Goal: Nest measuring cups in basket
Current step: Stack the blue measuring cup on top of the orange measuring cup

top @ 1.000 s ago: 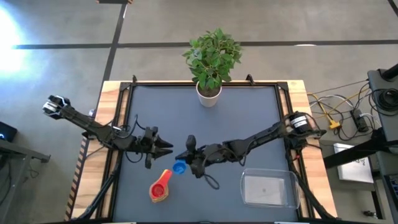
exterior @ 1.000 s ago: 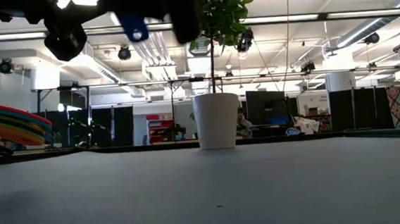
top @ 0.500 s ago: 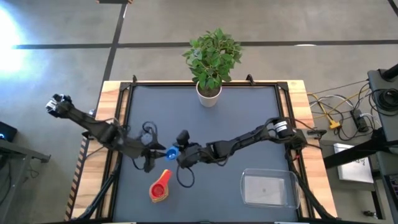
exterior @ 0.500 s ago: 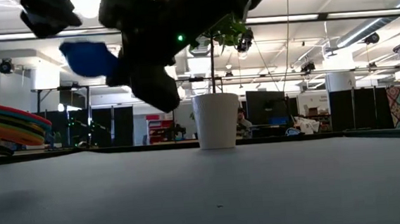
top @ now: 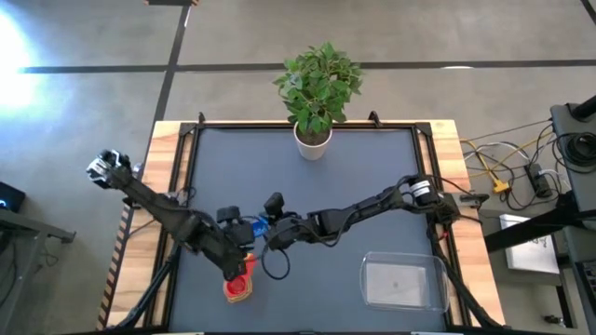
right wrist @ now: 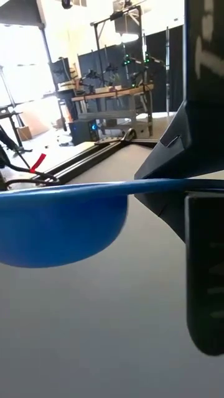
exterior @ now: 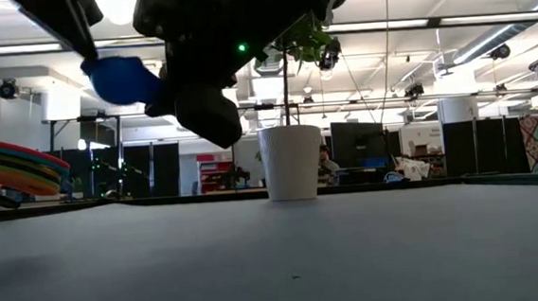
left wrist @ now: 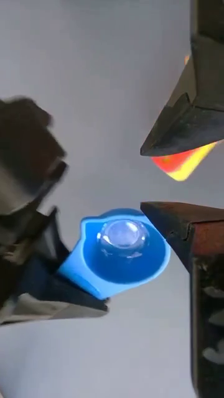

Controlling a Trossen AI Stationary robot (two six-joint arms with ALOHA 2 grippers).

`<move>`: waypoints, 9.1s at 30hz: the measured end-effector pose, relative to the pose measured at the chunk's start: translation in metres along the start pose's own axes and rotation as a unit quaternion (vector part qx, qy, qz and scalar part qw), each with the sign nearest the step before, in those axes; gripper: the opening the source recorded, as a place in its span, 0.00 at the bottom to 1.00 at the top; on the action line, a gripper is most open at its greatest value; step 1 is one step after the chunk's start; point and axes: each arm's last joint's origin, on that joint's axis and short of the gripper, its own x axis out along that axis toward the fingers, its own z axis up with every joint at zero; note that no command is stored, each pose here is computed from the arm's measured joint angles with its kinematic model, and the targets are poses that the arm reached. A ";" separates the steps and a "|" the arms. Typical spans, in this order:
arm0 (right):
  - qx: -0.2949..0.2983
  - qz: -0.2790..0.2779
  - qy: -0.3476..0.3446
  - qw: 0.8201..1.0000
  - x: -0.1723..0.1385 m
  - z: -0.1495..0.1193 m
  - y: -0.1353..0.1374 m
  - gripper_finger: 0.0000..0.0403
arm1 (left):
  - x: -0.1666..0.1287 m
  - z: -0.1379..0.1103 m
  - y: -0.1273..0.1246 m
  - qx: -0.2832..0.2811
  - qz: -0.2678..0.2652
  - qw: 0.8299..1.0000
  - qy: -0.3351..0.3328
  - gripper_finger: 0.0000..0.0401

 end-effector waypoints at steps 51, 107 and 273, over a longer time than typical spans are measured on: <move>0.106 0.071 0.010 0.992 -0.041 0.012 -0.010 0.37 | 0.005 -0.007 -0.020 0.067 0.076 0.994 0.032 0.02; 0.374 0.080 -0.065 0.922 -0.231 0.018 0.038 0.46 | 0.034 -0.072 -0.178 0.101 0.201 0.959 0.173 0.06; 0.334 0.135 -0.047 0.932 -0.163 -0.032 -0.015 0.46 | 0.061 -0.123 0.040 -0.210 0.013 0.977 0.018 0.35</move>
